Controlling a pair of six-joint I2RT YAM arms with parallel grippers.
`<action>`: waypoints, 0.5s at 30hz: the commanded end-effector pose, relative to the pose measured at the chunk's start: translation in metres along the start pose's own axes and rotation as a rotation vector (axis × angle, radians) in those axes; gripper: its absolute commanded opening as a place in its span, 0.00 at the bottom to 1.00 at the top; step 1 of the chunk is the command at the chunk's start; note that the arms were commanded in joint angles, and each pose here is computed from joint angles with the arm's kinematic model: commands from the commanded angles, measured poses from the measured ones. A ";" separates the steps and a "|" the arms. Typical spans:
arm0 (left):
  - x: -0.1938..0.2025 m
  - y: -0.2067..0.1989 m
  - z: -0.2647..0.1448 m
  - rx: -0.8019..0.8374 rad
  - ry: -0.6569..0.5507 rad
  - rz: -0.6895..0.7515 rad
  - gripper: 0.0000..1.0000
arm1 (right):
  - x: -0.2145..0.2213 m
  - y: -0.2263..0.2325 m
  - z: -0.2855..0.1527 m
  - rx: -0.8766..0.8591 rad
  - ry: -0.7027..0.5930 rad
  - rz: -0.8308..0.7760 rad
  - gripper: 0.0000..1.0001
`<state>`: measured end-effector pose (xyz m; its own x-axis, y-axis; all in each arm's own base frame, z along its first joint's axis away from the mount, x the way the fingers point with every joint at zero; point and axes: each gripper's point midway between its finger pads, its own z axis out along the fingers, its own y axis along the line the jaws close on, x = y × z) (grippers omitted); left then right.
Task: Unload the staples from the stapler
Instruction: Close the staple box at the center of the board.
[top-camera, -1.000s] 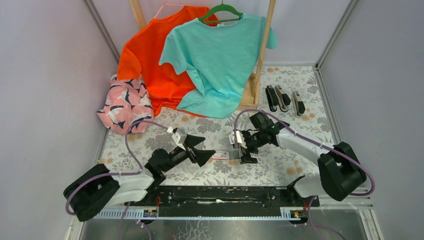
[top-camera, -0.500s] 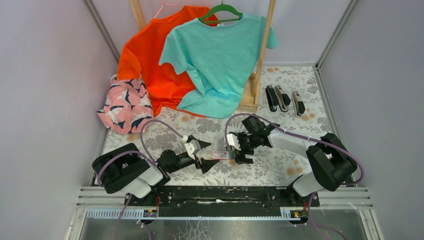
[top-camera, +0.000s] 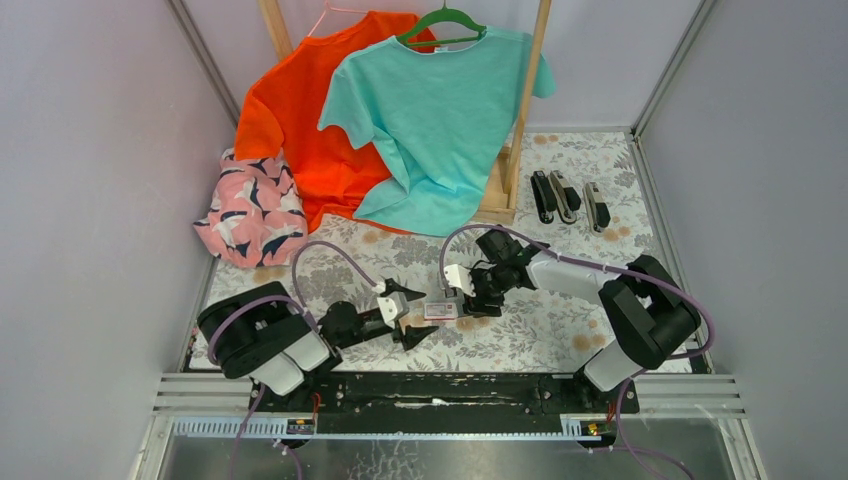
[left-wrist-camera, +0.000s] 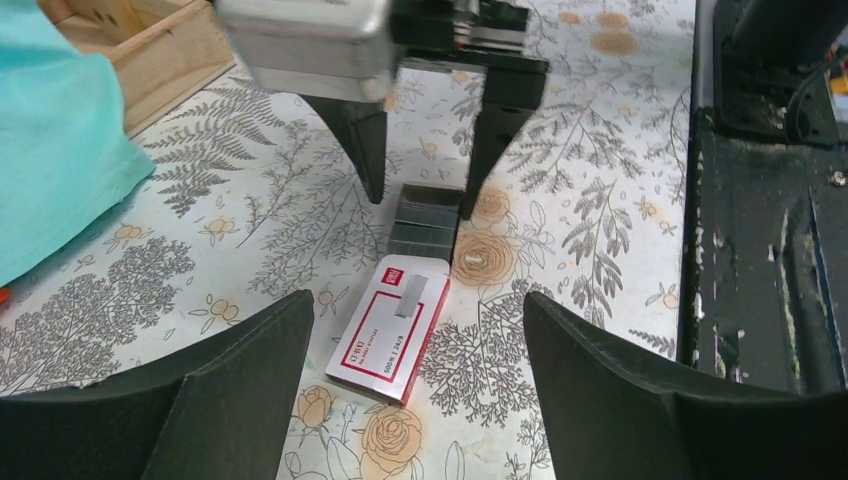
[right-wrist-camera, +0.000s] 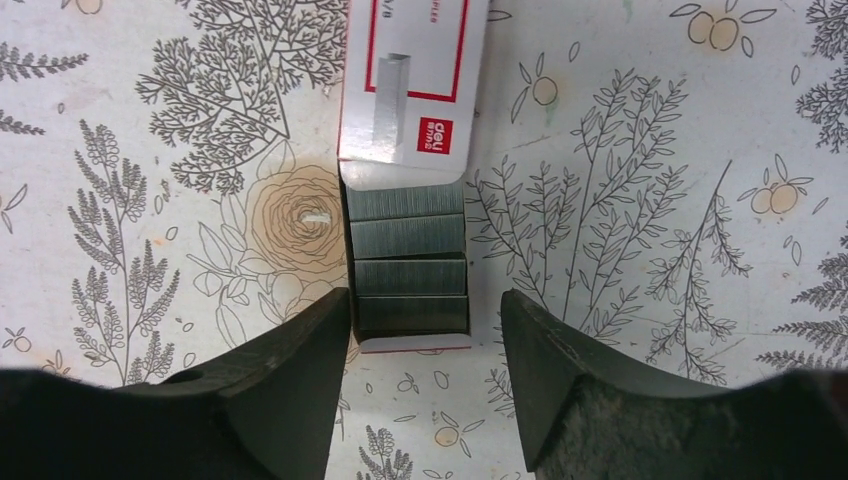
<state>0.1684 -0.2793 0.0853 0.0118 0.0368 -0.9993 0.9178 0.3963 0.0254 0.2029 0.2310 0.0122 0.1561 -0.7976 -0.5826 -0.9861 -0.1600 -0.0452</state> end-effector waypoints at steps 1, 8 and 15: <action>-0.002 -0.013 -0.006 0.081 -0.027 0.127 0.81 | -0.002 -0.012 -0.005 0.027 0.044 0.000 0.62; 0.011 -0.016 0.001 0.130 0.005 0.204 0.73 | 0.004 -0.013 -0.012 0.024 0.068 -0.007 0.57; 0.018 -0.008 0.009 0.094 0.030 0.224 0.75 | 0.001 -0.008 -0.013 -0.012 0.033 0.003 0.56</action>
<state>0.1550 -0.2811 0.0483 0.0998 0.1828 -0.9781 0.9491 0.2776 0.1487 0.2101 0.2174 0.0126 0.1409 -0.8365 -0.5295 -0.9892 -0.1409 -0.0407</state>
